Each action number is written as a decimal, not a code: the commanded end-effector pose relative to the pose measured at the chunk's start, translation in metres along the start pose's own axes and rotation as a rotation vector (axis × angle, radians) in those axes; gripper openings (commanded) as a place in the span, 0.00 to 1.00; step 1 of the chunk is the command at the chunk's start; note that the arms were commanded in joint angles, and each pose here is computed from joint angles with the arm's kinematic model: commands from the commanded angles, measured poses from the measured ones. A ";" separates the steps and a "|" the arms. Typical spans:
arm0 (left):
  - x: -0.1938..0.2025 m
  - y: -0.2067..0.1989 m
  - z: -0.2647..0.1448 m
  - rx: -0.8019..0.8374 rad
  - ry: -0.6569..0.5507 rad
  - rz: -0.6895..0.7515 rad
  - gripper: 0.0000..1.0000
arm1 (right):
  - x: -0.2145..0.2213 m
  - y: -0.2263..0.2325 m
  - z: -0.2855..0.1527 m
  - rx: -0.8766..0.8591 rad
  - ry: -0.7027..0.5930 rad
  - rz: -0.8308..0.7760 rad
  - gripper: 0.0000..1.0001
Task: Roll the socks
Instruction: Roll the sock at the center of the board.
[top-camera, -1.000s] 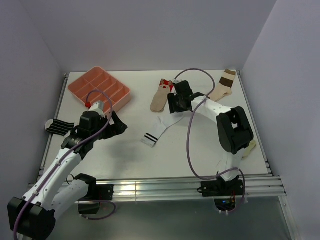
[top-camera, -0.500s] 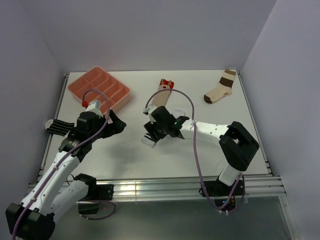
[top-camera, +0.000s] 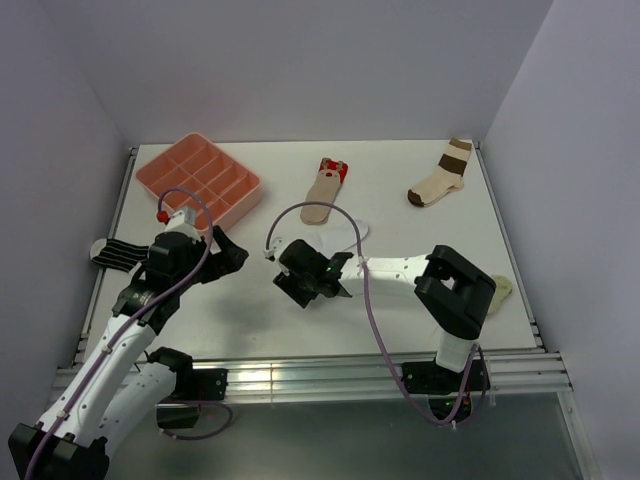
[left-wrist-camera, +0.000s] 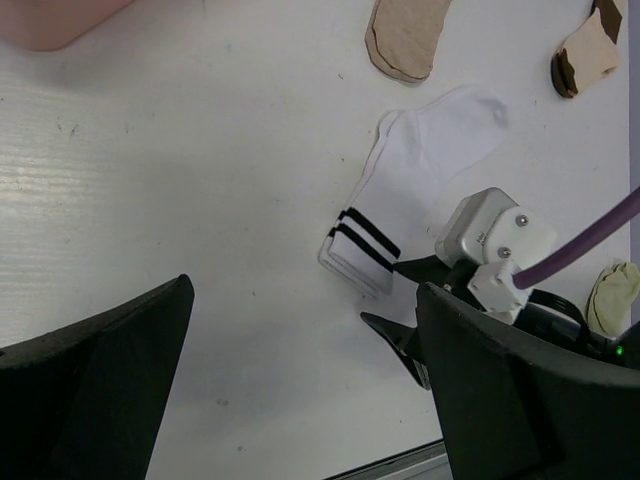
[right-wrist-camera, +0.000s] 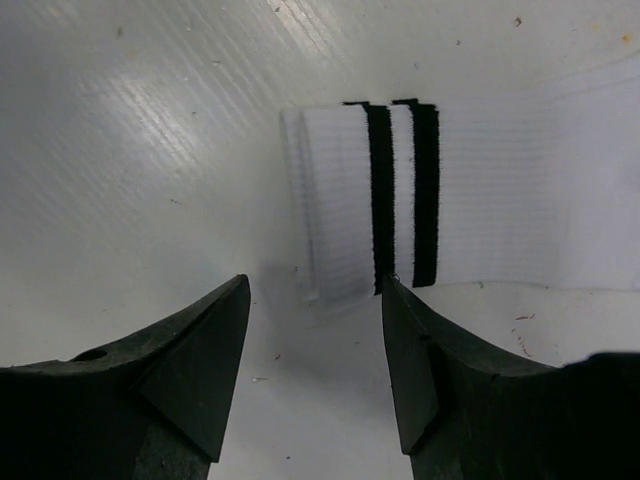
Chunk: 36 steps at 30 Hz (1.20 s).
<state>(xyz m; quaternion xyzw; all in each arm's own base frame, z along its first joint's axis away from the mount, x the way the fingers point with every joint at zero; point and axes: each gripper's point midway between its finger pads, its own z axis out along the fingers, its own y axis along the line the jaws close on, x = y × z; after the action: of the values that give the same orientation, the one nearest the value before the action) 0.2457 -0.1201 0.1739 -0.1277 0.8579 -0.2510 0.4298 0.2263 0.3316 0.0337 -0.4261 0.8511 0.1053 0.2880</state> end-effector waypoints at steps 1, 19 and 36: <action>0.000 0.001 -0.003 -0.003 -0.018 -0.021 0.99 | -0.017 -0.004 0.002 0.052 -0.034 -0.051 0.62; 0.012 0.009 0.004 -0.017 0.004 -0.031 0.99 | 0.003 -0.001 0.025 0.139 0.014 -0.133 0.55; 0.020 0.010 0.011 -0.005 0.028 -0.056 0.97 | 0.030 0.008 0.037 0.135 0.096 -0.139 0.06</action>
<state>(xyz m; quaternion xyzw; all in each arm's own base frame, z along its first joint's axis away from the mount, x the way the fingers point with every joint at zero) 0.2364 -0.1171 0.1443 -0.1510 0.8699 -0.2439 0.4013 0.2384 0.3506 0.0149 -0.4561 0.8239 0.0198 0.3358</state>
